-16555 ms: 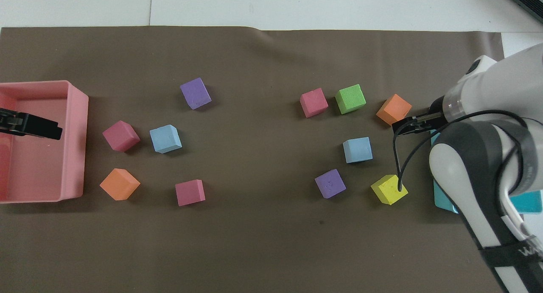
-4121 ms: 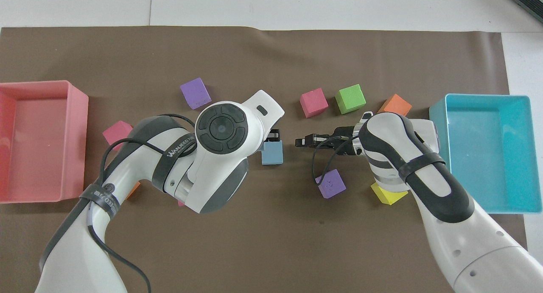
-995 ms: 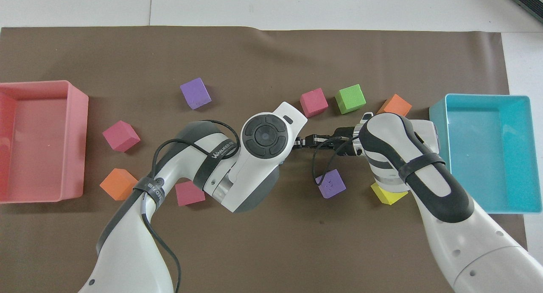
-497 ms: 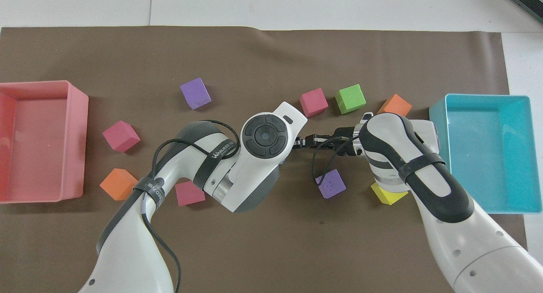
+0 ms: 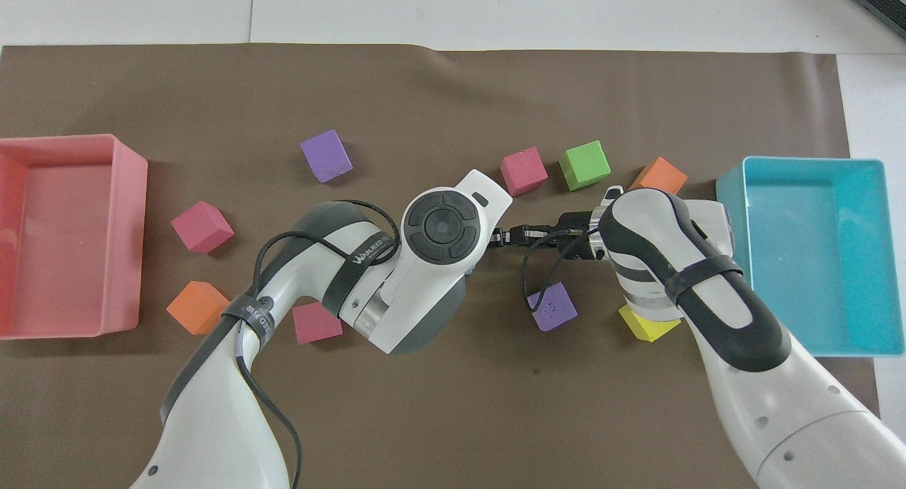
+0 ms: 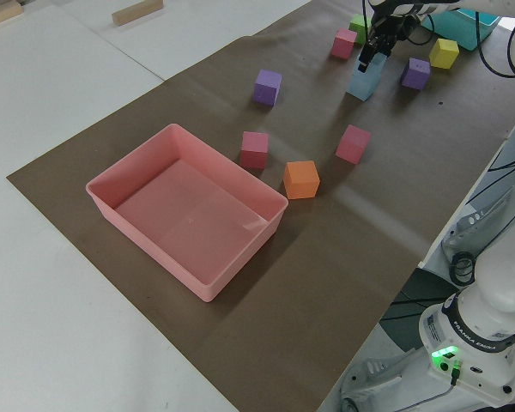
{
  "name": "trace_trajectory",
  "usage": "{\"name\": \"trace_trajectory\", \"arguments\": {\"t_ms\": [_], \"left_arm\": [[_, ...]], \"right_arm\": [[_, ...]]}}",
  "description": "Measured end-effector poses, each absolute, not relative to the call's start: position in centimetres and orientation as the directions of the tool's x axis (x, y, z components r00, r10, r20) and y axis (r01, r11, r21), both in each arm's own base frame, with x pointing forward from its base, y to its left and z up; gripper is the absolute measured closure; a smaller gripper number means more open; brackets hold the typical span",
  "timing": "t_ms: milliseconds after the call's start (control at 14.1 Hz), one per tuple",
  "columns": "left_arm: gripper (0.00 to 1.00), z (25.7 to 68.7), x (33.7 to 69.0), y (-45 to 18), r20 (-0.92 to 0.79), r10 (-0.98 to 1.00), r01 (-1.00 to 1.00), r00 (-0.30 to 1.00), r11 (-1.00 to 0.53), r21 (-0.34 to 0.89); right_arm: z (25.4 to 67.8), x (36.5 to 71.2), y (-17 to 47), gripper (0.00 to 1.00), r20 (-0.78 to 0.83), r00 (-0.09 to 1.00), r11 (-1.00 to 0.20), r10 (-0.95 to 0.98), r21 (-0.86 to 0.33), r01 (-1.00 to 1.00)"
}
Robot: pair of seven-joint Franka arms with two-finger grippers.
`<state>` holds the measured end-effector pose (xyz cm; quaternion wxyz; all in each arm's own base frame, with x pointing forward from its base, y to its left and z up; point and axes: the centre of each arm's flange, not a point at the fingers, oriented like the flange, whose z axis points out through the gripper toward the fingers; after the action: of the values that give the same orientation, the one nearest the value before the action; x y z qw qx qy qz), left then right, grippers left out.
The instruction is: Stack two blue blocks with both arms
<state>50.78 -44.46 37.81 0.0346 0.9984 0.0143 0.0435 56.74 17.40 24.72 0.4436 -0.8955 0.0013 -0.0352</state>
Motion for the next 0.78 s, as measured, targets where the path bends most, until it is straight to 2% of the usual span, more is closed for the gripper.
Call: {"name": "trace_trajectory", "arguments": {"t_ms": [142, 497, 782], "left_arm": [[0.01, 38.0, 51.1, -44.2, 0.094, 0.026, 0.02, 0.995, -0.998, 0.065], [0.0, 41.5, 51.8, -42.9, 0.122, 0.044, 0.035, 0.992, -0.996, 0.076], [0.0, 46.4, 53.6, -36.4, 0.134, 0.024, 0.017, 0.991, -0.998, 0.055]], "right_arm": [[24.8, 56.8, 17.3, 0.99, 0.076, 0.997, -0.608, -0.027, -0.793, 0.044], [26.3, 57.4, 16.6, 0.99, 0.12, 0.993, -0.625, -0.002, -0.775, 0.092], [28.0, 57.8, 15.5, 0.99, 0.162, 0.986, -0.658, 0.037, -0.739, 0.146]]}}
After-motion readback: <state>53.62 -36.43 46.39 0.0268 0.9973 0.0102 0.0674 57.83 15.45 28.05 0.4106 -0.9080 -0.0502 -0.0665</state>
